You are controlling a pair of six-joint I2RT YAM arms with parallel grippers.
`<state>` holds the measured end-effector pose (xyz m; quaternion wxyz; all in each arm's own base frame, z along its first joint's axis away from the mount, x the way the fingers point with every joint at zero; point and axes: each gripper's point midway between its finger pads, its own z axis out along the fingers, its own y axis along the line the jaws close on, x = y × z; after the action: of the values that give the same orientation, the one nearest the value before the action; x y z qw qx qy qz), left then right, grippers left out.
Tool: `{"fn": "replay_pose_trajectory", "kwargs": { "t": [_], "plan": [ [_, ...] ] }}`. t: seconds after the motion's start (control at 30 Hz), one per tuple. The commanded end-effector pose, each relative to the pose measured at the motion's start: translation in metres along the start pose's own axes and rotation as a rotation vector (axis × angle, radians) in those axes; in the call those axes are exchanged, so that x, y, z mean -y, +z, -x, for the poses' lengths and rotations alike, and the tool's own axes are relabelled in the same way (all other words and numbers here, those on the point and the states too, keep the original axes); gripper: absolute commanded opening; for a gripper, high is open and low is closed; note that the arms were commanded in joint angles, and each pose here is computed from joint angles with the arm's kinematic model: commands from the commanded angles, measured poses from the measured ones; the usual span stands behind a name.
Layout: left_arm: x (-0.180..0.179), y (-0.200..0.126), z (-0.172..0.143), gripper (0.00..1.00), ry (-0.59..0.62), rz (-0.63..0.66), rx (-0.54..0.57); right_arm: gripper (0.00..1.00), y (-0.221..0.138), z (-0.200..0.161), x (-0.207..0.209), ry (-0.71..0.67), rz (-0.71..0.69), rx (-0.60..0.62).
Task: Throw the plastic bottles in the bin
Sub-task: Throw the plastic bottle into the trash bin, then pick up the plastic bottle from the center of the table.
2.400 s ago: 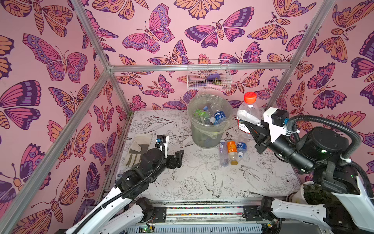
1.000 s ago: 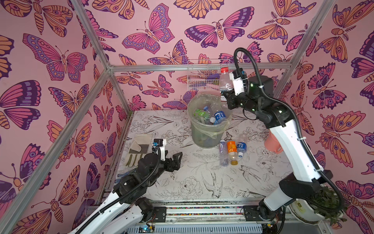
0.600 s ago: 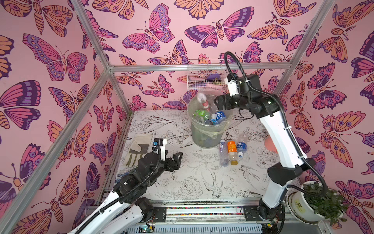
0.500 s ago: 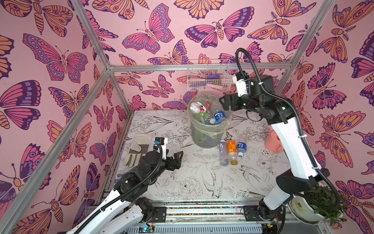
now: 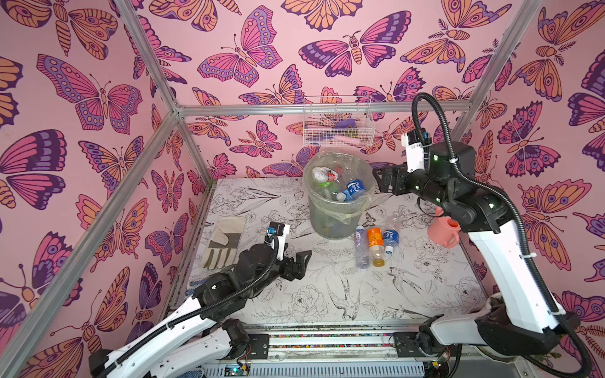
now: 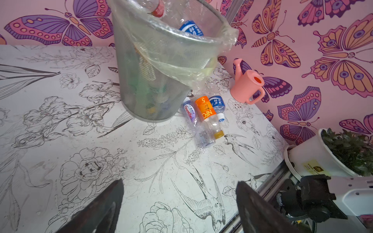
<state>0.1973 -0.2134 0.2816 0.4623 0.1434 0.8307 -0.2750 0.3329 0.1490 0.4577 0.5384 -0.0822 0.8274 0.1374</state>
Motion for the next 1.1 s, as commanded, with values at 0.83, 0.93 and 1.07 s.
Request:
{"fn": "replay_pose_trajectory", "kwargs": {
  "t": [0.83, 0.93, 1.07],
  "plan": [
    [0.083, 0.157, -0.083, 0.86, -0.112, 0.111, -0.25, 0.99, -0.016, -0.13, 0.131, 0.544, -0.363, -0.103],
    [0.082, 0.174, -0.088, 0.83, -0.11, 0.154, -0.237, 0.99, -0.019, -0.138, 0.138, 0.564, -0.386, -0.105],
    [0.084, 0.198, -0.1, 0.75, -0.099, 0.194, -0.246, 0.99, -0.024, -0.147, 0.146, 0.588, -0.413, -0.099]
  ]
}}
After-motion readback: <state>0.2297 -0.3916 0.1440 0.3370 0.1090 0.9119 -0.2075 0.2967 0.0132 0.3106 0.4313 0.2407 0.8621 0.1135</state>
